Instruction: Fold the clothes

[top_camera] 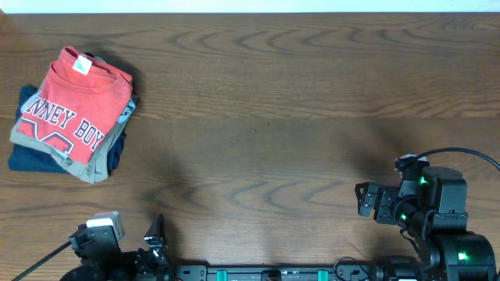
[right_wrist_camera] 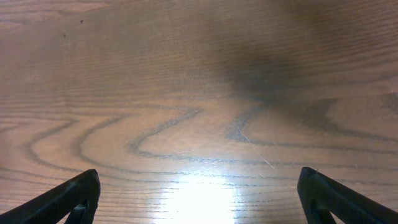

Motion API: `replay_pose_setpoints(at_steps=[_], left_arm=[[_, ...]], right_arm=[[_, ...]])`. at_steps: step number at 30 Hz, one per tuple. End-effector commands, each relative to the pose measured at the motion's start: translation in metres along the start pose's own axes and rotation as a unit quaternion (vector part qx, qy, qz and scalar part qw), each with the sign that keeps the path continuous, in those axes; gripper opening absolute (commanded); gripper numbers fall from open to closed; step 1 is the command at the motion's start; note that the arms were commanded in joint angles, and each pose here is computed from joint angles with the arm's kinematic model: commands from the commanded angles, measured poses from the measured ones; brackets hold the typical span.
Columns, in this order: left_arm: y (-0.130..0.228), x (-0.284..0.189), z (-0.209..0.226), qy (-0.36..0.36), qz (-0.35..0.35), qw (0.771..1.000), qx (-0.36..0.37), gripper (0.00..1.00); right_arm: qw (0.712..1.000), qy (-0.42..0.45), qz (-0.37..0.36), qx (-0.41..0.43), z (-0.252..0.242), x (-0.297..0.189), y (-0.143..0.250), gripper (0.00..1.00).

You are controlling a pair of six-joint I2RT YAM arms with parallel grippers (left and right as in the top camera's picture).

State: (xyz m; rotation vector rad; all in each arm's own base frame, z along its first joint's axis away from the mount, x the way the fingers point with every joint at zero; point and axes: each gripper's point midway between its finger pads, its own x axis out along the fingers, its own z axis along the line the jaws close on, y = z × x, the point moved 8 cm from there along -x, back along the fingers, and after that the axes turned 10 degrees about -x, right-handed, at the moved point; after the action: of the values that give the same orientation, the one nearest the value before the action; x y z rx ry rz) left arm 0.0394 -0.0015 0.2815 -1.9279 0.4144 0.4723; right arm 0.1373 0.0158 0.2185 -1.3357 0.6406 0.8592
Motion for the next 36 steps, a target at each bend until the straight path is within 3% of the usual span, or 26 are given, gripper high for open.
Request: replay_pose_setpoints(at_steps=[1, 8, 13, 23, 36], left_arm=[[0.000, 0.001, 0.002, -0.008, -0.003, 1.000, -0.007, 0.98], [0.000, 0.001, 0.002, -0.008, -0.003, 1.000, -0.007, 0.98], [0.000, 0.001, 0.002, -0.008, -0.003, 1.000, -0.007, 0.98], [0.000, 0.001, 0.002, -0.008, -0.003, 1.000, -0.007, 0.98], [0.000, 0.001, 0.002, -0.008, -0.003, 1.000, -0.007, 0.98]], right_arm=[[1.000, 0.001, 0.003, -0.005, 0.000, 0.001, 0.002, 0.99], [0.999, 0.023, -0.020, -0.010, -0.003, -0.005, 0.003, 0.99], [0.988, 0.026, -0.127, -0.078, -0.002, -0.010, -0.007, 0.99], [0.932, 0.021, -0.333, -0.141, 0.001, 0.006, 0.004, 0.99], [0.844, 0.052, -0.493, -0.203, 0.000, 0.030, -0.009, 0.99]])
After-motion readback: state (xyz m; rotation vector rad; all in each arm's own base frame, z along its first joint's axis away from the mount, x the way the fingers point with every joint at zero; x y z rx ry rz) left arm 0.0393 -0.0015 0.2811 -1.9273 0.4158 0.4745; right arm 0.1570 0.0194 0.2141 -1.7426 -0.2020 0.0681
